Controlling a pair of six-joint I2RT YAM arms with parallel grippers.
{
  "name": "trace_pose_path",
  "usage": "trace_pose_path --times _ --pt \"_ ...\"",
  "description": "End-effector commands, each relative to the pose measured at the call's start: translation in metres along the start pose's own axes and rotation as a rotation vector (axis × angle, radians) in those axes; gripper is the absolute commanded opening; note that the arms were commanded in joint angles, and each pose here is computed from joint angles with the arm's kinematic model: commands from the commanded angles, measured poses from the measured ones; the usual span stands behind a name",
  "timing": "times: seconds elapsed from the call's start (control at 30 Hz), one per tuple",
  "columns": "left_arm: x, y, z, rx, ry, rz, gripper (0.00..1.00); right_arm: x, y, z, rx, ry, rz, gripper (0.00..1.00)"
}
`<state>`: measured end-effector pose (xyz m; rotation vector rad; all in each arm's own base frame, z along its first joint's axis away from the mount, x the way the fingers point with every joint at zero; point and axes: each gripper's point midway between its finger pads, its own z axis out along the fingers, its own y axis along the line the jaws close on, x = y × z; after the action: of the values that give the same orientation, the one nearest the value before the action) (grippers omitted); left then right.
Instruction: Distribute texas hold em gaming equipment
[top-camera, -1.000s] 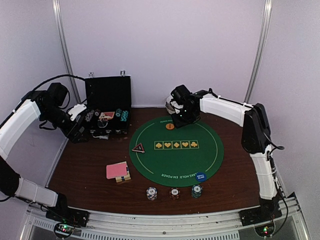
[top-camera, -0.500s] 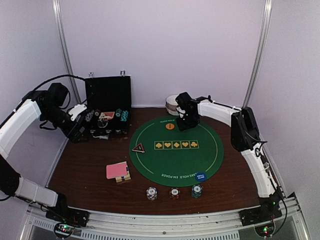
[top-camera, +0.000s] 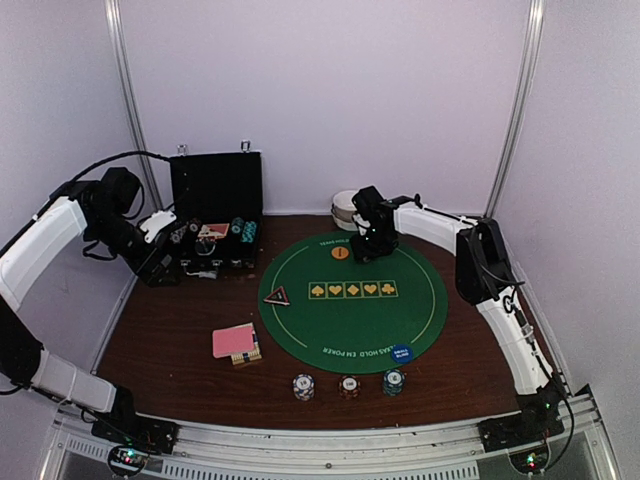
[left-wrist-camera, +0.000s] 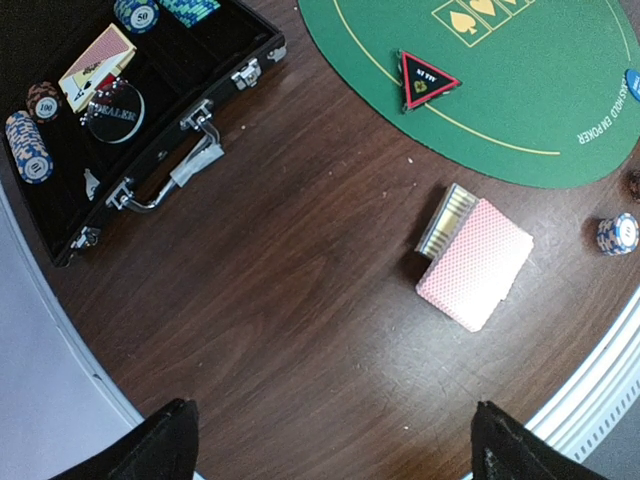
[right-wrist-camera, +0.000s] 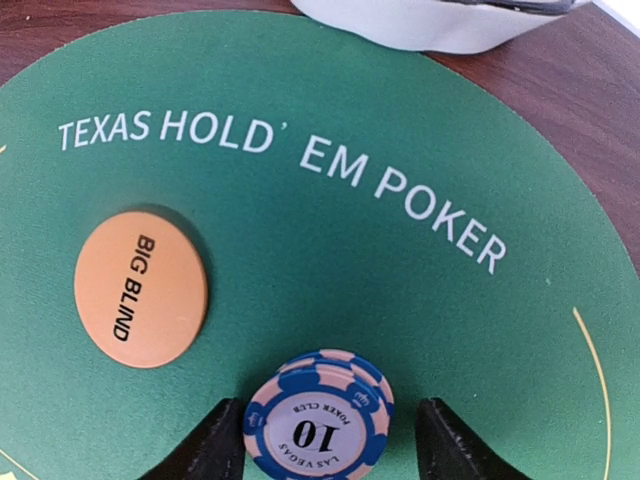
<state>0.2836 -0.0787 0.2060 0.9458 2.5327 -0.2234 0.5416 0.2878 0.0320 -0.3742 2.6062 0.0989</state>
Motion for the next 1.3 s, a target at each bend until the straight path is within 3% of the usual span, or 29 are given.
trace_pose_path --times 0.0,0.23,0.43,0.6,0.87,1.03,1.27 --pt "-0.011 0.004 -0.006 -0.005 -0.040 -0.010 0.98 -0.010 0.001 -0.014 -0.017 -0.021 0.009 0.63" --pt "-0.013 0.005 -0.009 -0.012 -0.039 -0.016 0.98 -0.044 0.015 -0.078 -0.066 -0.130 -0.018 0.69" --pt "-0.013 0.007 -0.016 -0.035 -0.049 -0.018 0.98 -0.030 0.068 -0.146 -0.131 -0.203 -0.139 0.74" --pt "-0.010 0.011 -0.019 -0.077 -0.053 -0.019 0.98 0.036 0.140 -0.187 -0.216 -0.194 -0.294 0.79" --pt "-0.007 0.020 -0.022 -0.136 -0.036 -0.008 0.98 0.181 0.245 -0.214 -0.369 -0.038 -0.547 0.83" --pt "-0.003 0.015 -0.020 -0.108 -0.022 0.009 0.98 0.228 0.262 -0.209 -0.390 0.044 -0.596 0.85" --pt "-0.003 0.006 -0.024 -0.075 -0.038 0.029 0.98 0.257 0.274 -0.194 -0.423 0.121 -0.640 0.86"
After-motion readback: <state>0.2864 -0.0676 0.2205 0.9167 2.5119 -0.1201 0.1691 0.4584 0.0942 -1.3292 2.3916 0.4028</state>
